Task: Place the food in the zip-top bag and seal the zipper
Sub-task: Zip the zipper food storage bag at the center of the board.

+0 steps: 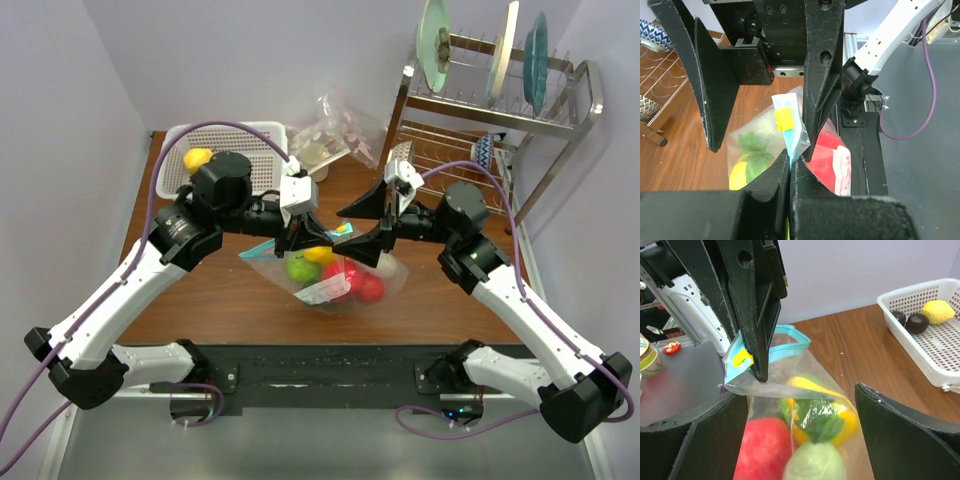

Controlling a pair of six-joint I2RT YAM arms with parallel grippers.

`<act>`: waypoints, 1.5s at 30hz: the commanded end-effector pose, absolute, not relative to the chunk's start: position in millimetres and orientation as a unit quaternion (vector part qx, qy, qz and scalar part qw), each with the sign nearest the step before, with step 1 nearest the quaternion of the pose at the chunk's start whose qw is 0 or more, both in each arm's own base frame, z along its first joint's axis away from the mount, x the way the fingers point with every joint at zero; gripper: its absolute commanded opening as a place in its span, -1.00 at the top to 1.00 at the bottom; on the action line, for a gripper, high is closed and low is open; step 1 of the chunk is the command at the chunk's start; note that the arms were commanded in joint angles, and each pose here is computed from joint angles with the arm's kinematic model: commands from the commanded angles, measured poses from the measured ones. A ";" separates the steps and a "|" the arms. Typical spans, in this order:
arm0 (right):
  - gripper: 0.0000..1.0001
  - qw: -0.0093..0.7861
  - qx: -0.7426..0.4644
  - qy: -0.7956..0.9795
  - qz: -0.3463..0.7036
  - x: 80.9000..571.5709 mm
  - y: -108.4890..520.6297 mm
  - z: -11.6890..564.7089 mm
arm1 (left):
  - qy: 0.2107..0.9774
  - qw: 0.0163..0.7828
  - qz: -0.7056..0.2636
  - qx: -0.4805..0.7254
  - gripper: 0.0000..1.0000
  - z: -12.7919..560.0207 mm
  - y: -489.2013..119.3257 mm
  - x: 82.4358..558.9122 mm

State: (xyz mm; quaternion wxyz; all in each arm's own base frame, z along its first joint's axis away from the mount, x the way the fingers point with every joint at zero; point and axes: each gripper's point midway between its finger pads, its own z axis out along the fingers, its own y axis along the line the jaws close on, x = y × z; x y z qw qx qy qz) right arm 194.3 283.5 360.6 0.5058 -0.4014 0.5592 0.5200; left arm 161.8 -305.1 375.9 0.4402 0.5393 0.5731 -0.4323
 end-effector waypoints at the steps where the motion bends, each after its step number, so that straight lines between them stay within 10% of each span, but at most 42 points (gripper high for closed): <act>1: -0.72 0.522 -0.420 0.533 0.518 192.6 288.7 372.7 | 0.523 0.466 -0.455 0.550 1.00 412.9 -306.1 149.0; 5: -0.37 0.511 -0.429 0.530 0.524 187.4 293.3 369.5 | 0.527 0.470 -0.450 0.547 1.00 414.1 -306.1 151.7; 12: 1.00 0.507 -0.421 0.531 0.533 181.0 290.6 369.6 | 0.564 0.475 -0.419 0.530 1.00 398.4 -306.6 171.1; 25: 1.00 0.509 -0.419 0.520 0.544 171.6 287.5 357.9 | 0.567 0.507 -0.393 0.516 -0.34 405.8 -302.8 182.7; 45: 1.00 0.509 -0.429 0.518 0.537 169.7 287.3 356.5 | 0.556 0.351 -0.539 0.527 0.26 406.6 -326.8 172.6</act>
